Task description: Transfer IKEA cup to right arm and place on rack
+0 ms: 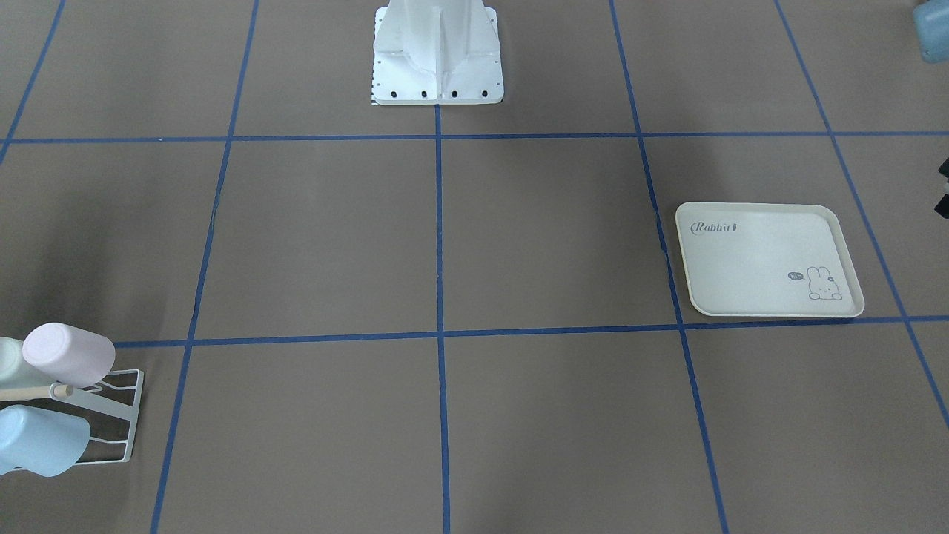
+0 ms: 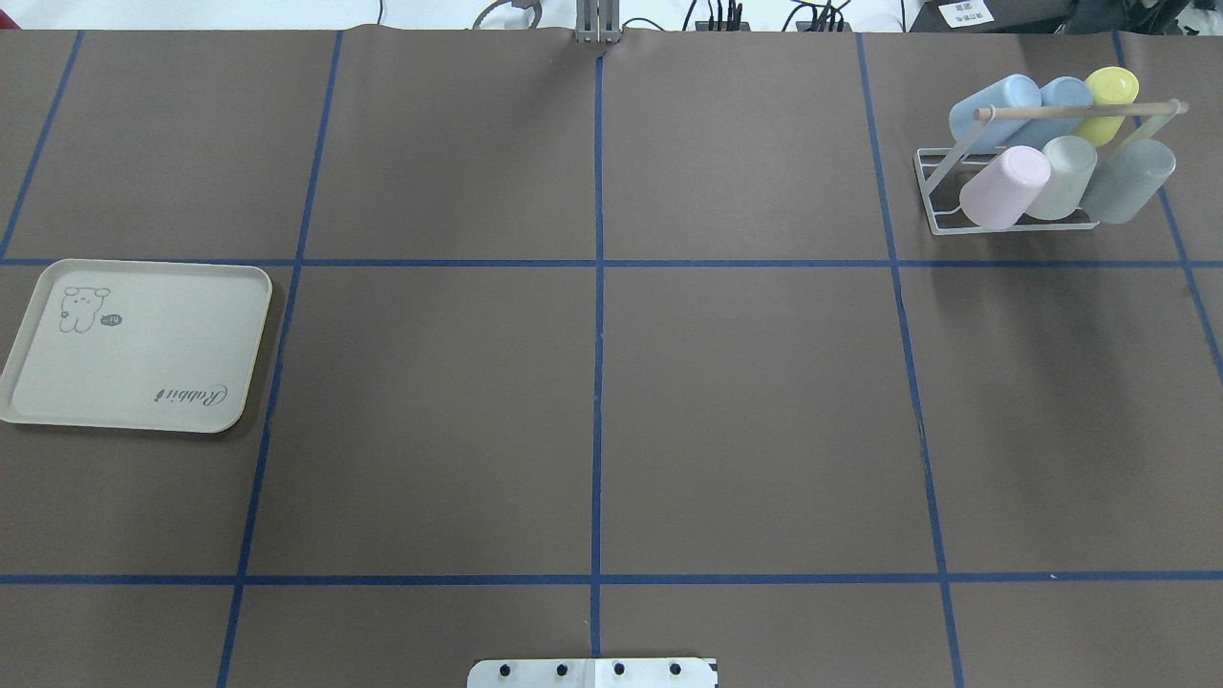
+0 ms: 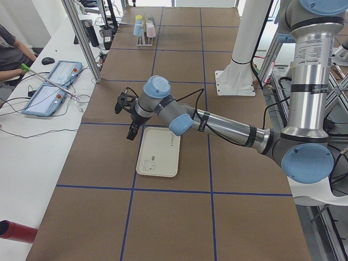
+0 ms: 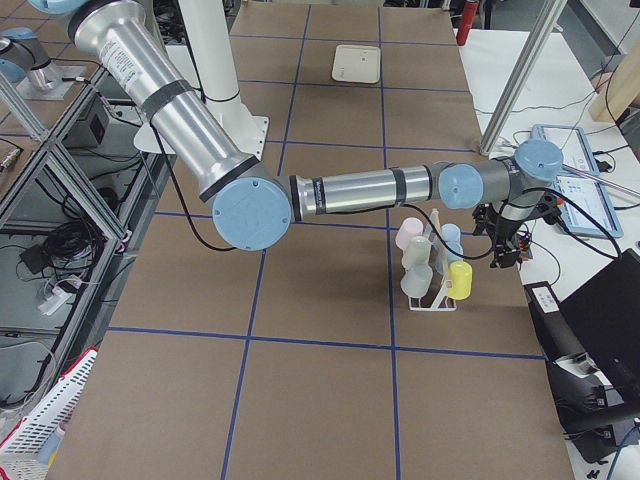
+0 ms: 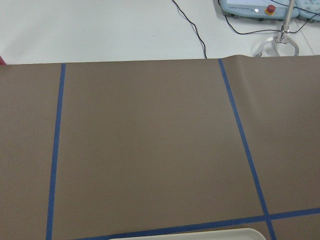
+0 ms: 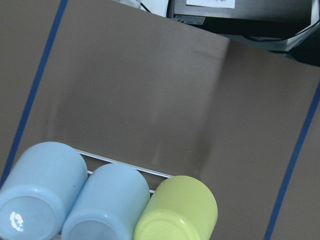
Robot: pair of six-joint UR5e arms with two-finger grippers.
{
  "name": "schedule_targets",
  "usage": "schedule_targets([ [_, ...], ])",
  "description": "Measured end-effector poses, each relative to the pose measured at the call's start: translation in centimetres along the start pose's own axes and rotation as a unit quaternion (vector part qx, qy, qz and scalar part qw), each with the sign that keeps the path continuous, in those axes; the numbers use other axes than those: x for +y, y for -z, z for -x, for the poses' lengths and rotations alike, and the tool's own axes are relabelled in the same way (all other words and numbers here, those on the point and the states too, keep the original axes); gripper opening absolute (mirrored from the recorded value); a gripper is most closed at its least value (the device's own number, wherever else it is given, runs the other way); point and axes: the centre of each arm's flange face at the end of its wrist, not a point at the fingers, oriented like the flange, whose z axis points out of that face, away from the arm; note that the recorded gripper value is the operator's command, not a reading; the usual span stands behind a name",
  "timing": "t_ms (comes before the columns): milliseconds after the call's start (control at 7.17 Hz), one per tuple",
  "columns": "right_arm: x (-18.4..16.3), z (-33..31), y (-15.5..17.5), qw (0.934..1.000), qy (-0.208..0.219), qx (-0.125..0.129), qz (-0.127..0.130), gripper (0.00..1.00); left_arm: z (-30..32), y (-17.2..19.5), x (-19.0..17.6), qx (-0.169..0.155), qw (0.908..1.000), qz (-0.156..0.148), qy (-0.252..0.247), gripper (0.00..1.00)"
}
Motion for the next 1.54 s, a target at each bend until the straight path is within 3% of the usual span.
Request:
schedule_targets([
  [558, 15.8, -1.9, 1.9, 0.9995, -0.004, 0.003, -0.033, 0.99, 5.1, -0.5, 1.6, -0.048, 0.9931, 0.105, -0.02, 1.0],
  [837, 22.0, -1.2, 2.3, 0.9993, -0.003, 0.002, -0.038, 0.99, 8.0, -0.1, 2.8, -0.039, 0.9876, 0.151, -0.012, 1.0],
  [1117, 25.6, -1.2, 1.9, 0.9994, -0.007, -0.003, -0.033, 0.99, 10.4, 0.0, 6.4, 0.004, 0.9834, 0.179, 0.029, 1.0],
  [1535, 28.1, -2.1, 1.3, 0.9995, -0.018, 0.001, -0.027, 0.99, 12.0, 0.2, 10.0, 0.014, 0.9793, 0.194, 0.056, 1.0],
])
